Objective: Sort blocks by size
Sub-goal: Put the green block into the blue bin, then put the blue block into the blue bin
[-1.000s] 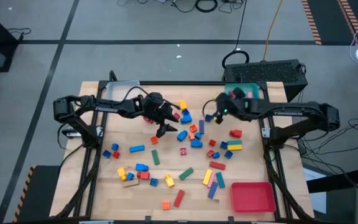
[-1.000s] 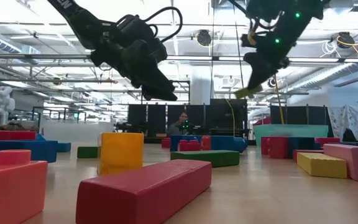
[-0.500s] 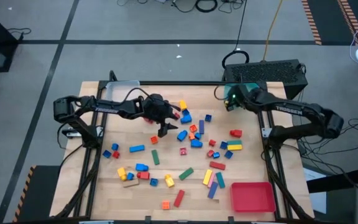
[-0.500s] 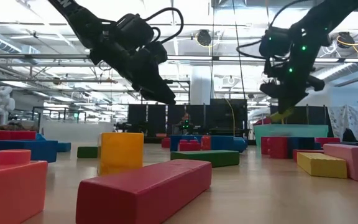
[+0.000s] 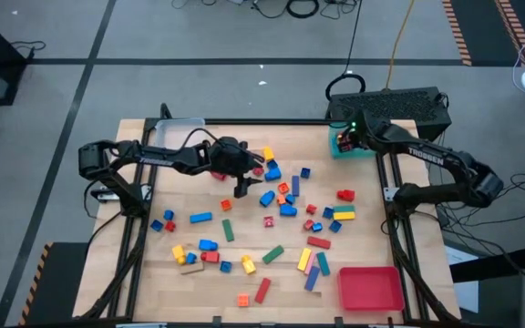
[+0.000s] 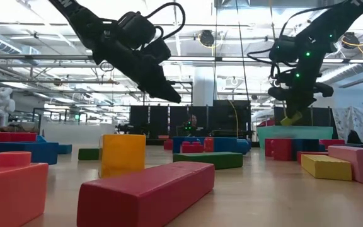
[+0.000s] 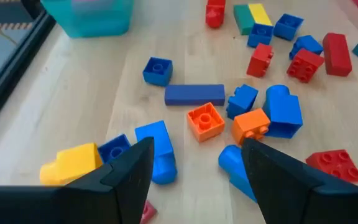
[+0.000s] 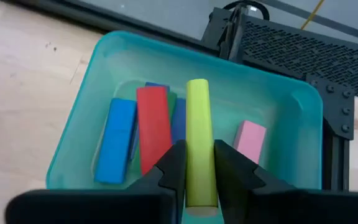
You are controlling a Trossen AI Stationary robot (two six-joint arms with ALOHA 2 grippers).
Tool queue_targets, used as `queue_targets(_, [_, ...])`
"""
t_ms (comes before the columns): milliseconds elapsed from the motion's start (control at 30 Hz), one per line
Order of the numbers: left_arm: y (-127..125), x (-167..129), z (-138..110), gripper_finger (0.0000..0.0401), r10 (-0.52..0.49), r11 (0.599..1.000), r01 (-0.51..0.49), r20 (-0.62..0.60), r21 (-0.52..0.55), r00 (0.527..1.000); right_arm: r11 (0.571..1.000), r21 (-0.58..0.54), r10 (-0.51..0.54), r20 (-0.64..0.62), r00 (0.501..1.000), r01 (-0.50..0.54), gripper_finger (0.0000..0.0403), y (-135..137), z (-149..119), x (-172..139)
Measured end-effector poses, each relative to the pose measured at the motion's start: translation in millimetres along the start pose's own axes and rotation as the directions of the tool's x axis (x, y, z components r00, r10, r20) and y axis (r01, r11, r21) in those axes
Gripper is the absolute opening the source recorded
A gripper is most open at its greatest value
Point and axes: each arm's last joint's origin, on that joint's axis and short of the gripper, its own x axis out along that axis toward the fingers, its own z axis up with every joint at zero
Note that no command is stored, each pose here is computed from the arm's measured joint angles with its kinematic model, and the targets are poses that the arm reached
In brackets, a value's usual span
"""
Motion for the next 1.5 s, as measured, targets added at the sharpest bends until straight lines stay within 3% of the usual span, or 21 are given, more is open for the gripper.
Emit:
queue_targets(433, [4.7,38.4,-17.5,0.0244,0.0,1.0,-0.001,0.064,0.016,0.998,1.0,0.025,-0.007,0.002,1.0,0.007,0.015,-4.8,2.5,2.0])
queue_targets(700, [1.5,63.9,-14.2,0.0244,-0.095,0.991,0.085,0.098,0.099,0.991,0.98,-0.013,0.197,0.107,0.975,-0.197,0.0152,19.2,6.8,-12.6])
queue_targets(933, [5.3,90.7,-1.5,0.0244,-0.102,0.989,0.092,0.083,0.112,0.991,0.946,-0.075,0.325,0.196,0.925,-0.316,0.0142,40.6,3.5,-35.5])
queue_targets(1033, [10.7,98.9,9.6,0.0244,-0.062,0.998,0.061,0.034,0.034,0.997,0.932,-0.08,0.362,0.211,0.908,-0.353,0.0141,47.0,1.0,-42.3])
queue_targets(1133, [17.7,106.2,23.0,0.0244,0.072,0.99,-0.076,-0.035,-0.116,0.997,0.923,-0.087,0.386,0.225,0.895,-0.376,0.0141,51.4,-0.1,-46.1])
queue_targets(1333, [17.3,127.3,38.0,0.0244,0.234,0.922,-0.286,-0.213,-0.261,0.949,0.91,-0.108,0.415,0.26,0.872,-0.4,0.0141,56.9,0.9,-50.5])
queue_targets(1500, [7.2,146.8,48.7,0.0244,0.225,0.857,-0.316,-0.255,-0.407,0.94,0.912,-0.119,0.411,0.248,0.877,-0.393,0.0141,55.4,-0.3,-51.1])
